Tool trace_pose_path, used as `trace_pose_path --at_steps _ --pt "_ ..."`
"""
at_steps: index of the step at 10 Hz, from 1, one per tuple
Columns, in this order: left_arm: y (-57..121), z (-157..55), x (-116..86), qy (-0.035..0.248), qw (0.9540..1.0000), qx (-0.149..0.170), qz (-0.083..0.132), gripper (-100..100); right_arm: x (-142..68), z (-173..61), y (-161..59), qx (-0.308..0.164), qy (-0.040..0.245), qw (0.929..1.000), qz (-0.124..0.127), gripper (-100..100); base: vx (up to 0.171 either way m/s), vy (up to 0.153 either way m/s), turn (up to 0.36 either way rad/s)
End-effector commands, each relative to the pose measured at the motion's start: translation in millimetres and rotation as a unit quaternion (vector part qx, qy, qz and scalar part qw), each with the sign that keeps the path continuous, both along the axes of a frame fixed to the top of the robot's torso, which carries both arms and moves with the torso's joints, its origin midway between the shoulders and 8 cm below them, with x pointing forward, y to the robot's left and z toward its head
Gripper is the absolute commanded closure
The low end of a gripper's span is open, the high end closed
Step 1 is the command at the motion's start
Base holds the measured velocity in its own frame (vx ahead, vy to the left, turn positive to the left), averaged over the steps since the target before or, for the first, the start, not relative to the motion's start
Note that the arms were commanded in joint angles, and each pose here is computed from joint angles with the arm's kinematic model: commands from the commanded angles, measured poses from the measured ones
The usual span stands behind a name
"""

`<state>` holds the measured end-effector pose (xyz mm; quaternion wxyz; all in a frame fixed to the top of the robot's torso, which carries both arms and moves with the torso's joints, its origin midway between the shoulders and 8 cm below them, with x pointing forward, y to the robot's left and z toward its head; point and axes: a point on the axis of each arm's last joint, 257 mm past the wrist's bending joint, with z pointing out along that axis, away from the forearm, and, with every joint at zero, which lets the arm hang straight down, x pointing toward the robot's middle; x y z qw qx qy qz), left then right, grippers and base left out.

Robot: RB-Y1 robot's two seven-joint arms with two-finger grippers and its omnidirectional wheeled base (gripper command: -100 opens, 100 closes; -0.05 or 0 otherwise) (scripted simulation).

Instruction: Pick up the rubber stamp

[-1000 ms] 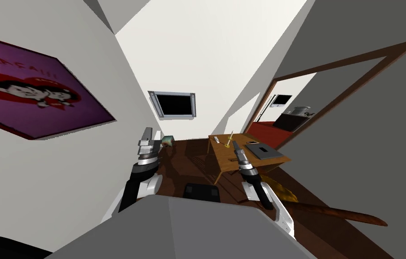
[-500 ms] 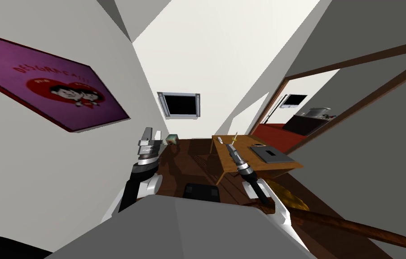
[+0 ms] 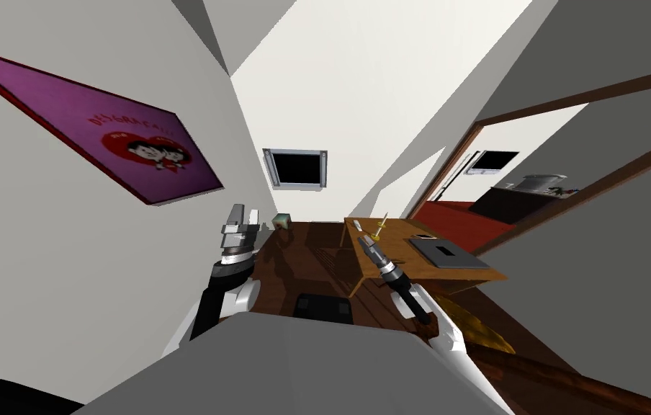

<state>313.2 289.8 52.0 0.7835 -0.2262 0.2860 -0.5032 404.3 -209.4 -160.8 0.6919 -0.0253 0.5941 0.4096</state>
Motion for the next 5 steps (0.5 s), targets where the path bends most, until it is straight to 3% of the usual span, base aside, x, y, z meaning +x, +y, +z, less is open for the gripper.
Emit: trace_pose_path --at_steps 1,2,4,5 --pt "0.0 0 0 0.0 1.0 0.0 0.0 0 2 -17 0 -0.022 0.01 0.9997 0.005 -100 -0.02 0.007 0.097" --pt "0.1 0 0 0.0 1.0 0.0 0.0 0 1 -28 8 -0.064 0.007 0.9976 0.027 -100 -0.029 0.015 0.209" --pt "0.1 0 0 0.0 1.0 0.0 0.0 0 2 -42 2 -0.068 0.022 0.9973 0.02 -100 -0.015 0.005 0.03" --pt "0.1 0 0 0.0 1.0 0.0 0.0 0 0 -61 5 -0.113 0.026 0.9925 0.04 -100 -0.015 0.009 0.188"
